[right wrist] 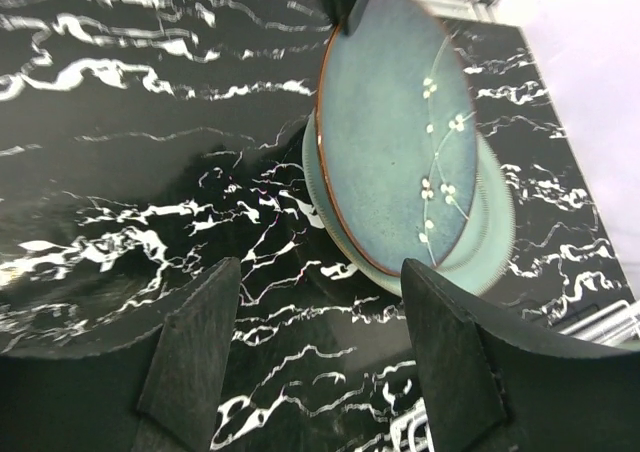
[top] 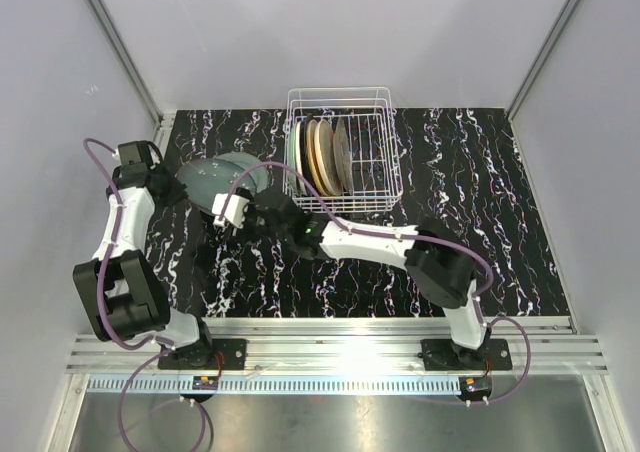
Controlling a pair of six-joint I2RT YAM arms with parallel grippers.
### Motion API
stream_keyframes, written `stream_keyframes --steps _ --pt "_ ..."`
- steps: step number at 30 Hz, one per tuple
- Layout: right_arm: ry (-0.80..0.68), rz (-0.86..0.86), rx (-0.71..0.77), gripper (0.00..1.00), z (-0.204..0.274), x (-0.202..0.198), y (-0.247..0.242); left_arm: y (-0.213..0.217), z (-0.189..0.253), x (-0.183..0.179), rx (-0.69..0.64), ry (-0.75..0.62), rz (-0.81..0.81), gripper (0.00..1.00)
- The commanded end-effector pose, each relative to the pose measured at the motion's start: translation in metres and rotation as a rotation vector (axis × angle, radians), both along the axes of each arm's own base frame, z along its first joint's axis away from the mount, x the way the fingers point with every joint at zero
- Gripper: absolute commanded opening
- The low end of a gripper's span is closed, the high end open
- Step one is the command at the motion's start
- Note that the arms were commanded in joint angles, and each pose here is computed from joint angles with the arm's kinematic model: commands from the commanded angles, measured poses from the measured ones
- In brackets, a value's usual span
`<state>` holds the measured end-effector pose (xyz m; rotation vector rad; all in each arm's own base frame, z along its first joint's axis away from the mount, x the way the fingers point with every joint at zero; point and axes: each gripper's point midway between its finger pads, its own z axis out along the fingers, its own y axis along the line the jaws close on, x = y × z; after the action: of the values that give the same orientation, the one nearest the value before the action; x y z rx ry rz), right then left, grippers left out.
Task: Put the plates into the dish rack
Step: Grab a plate with the left arm, then pass the plate from the left arm to the right
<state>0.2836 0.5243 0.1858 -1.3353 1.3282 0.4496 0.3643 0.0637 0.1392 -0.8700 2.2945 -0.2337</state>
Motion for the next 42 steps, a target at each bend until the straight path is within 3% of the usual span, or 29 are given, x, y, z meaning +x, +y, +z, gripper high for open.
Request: stream_keyframes --steps 1,17,25,30,35,38,42 --pt "-0.072 0.024 -0.004 0.73 0.008 0.009 0.021 0.006 0.031 0.008 0.063 -0.1 0.0 0.0" --pt "-0.176 0.0 -0.019 0.79 -0.018 0.048 0.074 -0.009 0.064 0.005 -0.017 -0.212 -0.029 0.0" --pt "-0.26 -0.116 -0.032 0.77 -0.036 0.083 0.084 -0.02 0.076 0.003 -0.053 -0.251 -0.065 0.0" --pt "-0.285 -0.145 0.014 0.5 -0.026 0.091 0.087 -0.027 0.079 0.002 -0.076 -0.263 -0.089 0.0" --pt "-0.305 -0.152 0.035 0.31 -0.018 0.092 0.086 -0.03 0.082 0.002 -0.083 -0.281 -0.106 0.0" --pt "-0.311 -0.145 0.053 0.17 -0.01 0.089 0.086 -0.029 0.084 0.002 -0.074 -0.286 -0.101 0.1" --pt "-0.325 -0.14 0.099 0.04 0.009 0.087 0.087 -0.028 0.086 0.002 -0.069 -0.294 -0.103 0.13"
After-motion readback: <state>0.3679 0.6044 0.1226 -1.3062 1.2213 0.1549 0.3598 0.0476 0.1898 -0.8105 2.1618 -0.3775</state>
